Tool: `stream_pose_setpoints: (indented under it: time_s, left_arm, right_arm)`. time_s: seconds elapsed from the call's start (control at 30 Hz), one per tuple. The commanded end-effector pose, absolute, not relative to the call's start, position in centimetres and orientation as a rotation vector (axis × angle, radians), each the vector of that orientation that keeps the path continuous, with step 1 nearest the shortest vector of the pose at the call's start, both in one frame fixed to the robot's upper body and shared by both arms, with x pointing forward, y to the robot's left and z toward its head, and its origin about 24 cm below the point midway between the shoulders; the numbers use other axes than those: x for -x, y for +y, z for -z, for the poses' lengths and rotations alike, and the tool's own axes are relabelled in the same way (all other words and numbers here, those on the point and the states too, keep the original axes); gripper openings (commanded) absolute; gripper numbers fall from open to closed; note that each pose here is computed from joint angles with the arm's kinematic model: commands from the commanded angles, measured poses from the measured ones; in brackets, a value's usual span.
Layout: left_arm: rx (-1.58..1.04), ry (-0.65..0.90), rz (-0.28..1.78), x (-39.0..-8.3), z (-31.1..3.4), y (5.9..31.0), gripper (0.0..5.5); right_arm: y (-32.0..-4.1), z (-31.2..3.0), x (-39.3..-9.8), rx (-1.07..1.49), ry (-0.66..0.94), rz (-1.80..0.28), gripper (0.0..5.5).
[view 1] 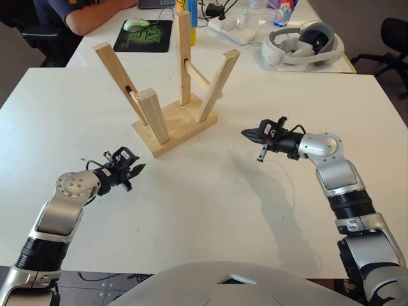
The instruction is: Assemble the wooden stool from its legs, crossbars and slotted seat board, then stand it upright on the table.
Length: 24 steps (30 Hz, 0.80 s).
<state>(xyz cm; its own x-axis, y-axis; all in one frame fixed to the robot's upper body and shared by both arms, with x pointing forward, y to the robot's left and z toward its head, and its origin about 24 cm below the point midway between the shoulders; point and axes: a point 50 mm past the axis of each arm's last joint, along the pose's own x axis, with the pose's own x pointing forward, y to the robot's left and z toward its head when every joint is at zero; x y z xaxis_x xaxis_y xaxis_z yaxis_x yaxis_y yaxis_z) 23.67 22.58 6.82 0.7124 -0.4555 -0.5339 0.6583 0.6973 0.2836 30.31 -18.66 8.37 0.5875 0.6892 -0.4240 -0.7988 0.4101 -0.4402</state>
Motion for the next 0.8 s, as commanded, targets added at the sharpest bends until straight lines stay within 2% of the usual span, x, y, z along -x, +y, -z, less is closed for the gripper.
stream_pose_setpoints:
  time_s: [0.03, 0.13, 0.2, 0.23, 0.43, 0.67, 0.8]
  left_arm:
    - [-0.433, 0.363, 0.615, -24.4, -7.5, 21.9, 2.23]
    - [-0.369, 0.342, 0.585, -24.4, -7.1, 21.5, 2.62]
    - [-0.337, 0.34, 0.588, -24.3, -6.9, 21.2, 2.93]
    - [-0.333, 0.34, 0.586, -24.3, -6.7, 21.2, 3.07]
    - [-0.363, 0.297, 0.568, -25.5, -6.6, 20.7, 3.07]
    - [-0.356, 0.189, 0.603, -27.5, -7.2, 19.1, 2.07]
    - [-0.377, 0.178, 0.612, -27.9, -7.2, 19.2, 1.42]
  right_arm:
    - [-18.9, -8.2, -31.8, 0.56, 0.118, -0.768, 0.0]
    - [-19.6, -8.4, -33.5, 0.218, 0.035, -0.436, 0.0]
    - [-20.0, -7.7, -33.7, 0.057, 0.022, -0.293, 0.0]
    - [-20.0, -7.4, -33.5, 0.02, 0.008, -0.251, 0.0]
    - [-19.1, -6.2, -32.5, -0.026, -0.008, -0.211, 0.0]
    - [-18.6, -5.8, -31.8, 0.009, -0.009, -0.199, 0.0]
    - [-18.5, -6.0, -31.6, 0.011, -0.011, -0.196, 0.0]
